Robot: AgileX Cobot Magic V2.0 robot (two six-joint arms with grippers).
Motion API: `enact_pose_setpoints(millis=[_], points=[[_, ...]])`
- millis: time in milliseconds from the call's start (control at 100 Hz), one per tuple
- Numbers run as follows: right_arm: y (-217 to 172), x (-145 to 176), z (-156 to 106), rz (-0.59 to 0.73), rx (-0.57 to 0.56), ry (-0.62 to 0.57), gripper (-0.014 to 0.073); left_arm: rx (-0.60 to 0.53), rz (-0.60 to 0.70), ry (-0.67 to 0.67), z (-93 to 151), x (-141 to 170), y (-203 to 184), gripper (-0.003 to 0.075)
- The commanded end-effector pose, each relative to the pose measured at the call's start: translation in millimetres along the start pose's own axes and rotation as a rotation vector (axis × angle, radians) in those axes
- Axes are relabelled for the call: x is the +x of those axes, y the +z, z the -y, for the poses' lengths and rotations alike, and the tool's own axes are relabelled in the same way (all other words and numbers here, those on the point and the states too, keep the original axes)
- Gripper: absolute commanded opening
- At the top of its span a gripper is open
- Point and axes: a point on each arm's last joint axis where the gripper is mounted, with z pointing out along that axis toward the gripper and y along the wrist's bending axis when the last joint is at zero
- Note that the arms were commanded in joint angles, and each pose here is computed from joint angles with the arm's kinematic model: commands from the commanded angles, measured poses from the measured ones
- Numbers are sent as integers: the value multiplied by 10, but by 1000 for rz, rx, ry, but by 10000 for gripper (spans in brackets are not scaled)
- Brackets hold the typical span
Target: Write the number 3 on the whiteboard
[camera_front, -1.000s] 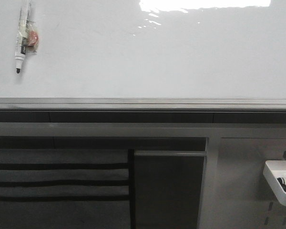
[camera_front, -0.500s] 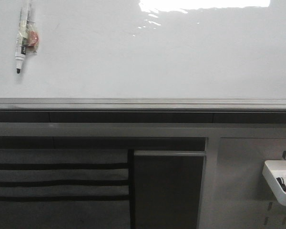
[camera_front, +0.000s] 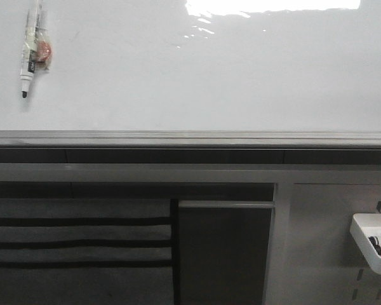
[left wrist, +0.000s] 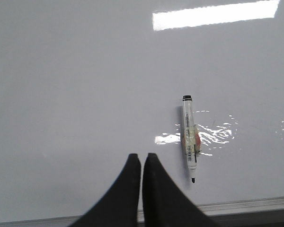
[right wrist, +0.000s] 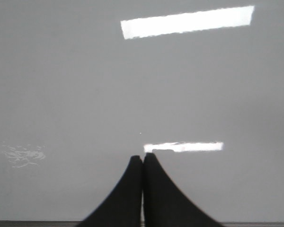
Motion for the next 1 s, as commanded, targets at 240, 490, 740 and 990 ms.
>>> enact_pose_setpoints(millis=[240, 490, 740, 990], points=[[2, -196, -11, 121, -7, -12, -29, -7, 120, -42, -13, -187, -2, -1], [3, -193, -11, 123, -7, -16, 454, -9, 140, -46, -15, -205, -4, 435], [3, -192, -10, 121, -7, -16, 656, -8, 140, -47, -15, -205, -4, 567], [3, -192, -10, 121, -7, -16, 656, -9, 142, -47, -15, -207, -4, 565]])
